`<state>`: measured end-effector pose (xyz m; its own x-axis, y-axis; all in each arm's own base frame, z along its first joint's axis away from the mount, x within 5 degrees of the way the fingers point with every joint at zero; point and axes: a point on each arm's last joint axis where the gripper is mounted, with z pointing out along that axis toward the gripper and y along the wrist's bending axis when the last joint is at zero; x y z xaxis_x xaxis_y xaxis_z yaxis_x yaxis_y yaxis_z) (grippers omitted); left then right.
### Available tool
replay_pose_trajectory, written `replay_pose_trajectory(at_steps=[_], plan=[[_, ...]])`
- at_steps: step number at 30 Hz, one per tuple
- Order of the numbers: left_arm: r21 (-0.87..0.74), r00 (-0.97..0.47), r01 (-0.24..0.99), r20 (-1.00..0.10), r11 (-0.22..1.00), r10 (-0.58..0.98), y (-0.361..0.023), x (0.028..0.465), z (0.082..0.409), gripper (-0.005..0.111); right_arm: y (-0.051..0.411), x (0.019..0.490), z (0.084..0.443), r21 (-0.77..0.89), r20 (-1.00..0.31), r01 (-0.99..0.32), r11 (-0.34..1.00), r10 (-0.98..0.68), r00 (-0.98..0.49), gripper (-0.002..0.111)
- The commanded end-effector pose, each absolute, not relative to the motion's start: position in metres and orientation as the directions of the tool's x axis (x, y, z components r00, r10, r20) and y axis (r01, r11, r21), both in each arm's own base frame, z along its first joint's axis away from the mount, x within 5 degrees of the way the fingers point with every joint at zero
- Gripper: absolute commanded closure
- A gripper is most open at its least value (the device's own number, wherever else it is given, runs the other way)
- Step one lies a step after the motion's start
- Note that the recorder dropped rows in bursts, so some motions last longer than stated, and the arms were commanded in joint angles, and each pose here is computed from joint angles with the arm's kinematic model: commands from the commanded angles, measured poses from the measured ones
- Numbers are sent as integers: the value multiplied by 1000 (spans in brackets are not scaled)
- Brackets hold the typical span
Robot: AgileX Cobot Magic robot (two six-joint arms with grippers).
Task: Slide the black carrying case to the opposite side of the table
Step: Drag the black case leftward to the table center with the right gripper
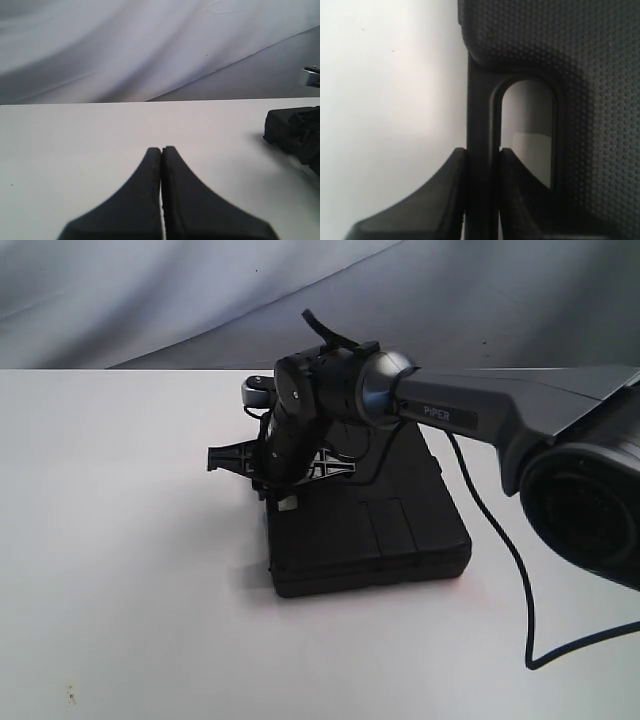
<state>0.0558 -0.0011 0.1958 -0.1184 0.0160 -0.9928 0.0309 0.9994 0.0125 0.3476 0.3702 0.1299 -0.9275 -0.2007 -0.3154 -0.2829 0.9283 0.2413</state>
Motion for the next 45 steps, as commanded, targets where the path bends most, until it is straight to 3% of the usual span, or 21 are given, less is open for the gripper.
replay_pose_trajectory(at_steps=[1,19,30,38,45], plan=[[10,-110,30,-994,999,13,-1,56,195,107,379,348,134,292,-352,-281,914,-170,-920,108],[10,-110,30,-994,999,13,-1,56,195,107,381,352,136,316,-386,-260,913,-126,-914,108],[10,-110,30,-994,999,13,-1,56,195,107,374,355,138,199,-423,-323,925,-216,-880,108],[10,-110,30,-994,999,13,-1,56,195,107,360,357,143,64,-417,-283,957,-232,-879,108],[10,-110,30,-994,999,13,-1,56,195,107,364,357,144,112,-434,-280,953,-206,-877,108]])
